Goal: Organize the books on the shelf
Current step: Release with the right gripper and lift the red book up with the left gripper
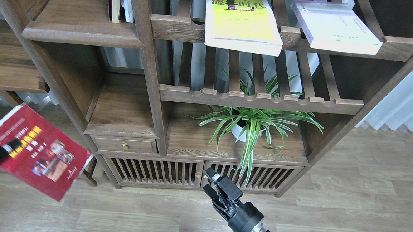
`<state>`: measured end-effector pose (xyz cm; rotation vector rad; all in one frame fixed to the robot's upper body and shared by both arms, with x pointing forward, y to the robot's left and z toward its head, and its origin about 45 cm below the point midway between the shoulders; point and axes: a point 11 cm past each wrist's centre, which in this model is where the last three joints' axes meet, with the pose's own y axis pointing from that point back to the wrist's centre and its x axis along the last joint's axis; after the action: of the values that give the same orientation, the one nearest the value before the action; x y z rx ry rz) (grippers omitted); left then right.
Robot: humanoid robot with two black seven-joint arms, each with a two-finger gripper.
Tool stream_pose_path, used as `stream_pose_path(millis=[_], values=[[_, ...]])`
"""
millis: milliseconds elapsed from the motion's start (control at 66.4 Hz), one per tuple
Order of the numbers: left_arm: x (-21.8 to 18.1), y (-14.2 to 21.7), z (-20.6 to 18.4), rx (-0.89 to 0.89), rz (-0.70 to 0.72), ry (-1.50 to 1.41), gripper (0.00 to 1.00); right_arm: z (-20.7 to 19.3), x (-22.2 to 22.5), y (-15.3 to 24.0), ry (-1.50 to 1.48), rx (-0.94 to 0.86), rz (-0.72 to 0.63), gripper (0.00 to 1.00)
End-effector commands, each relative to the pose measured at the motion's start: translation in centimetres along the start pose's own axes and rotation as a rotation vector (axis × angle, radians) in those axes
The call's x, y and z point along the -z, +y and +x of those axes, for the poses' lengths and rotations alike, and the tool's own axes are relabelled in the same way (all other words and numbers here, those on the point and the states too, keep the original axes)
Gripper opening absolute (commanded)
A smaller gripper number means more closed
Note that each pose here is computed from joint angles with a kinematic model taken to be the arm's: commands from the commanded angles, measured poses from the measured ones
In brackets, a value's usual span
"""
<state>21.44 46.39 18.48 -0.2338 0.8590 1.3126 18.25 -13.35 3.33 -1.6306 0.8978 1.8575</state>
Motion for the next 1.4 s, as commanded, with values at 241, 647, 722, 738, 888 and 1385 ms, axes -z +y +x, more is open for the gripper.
stream_pose_path(millis=[241,647,722,738,888,1385], values=[[-6.1,-0.8,-2.4,0.071,-0.08,-0.075,0.0,0.6,-0.2,0.7,-0.016,-0.016,0.014,0.99],[-11.3,-2.8,-6.7,0.203,-0.164,-0.137,0.0,0.3,0.6,0.7,-0.011,-0.009,0.036,0.99],[-13.0,-3.0,-8.1,0.238,-0.206,-0.161,0.0,0.3,0.6,0.7,-0.011,-0.009,0.034,0.99],[-13.5,-3.1,-8.4,0.248,-0.22,-0.165,0.0,0.3,0.6,0.7,-0.011,-0.009,0.034,0.99],[-16.3,-3.6,-11.2,0.317,-0.285,-0.207,0.0,0.3,0.6,0.7,-0.011,-0.009,0.034,0.99],[-20.7,-7.0,-16.5,0.372,-0.334,-0.376,0.0,0.2,1.3,0.8,-0.012,-0.003,0.059,0.99]])
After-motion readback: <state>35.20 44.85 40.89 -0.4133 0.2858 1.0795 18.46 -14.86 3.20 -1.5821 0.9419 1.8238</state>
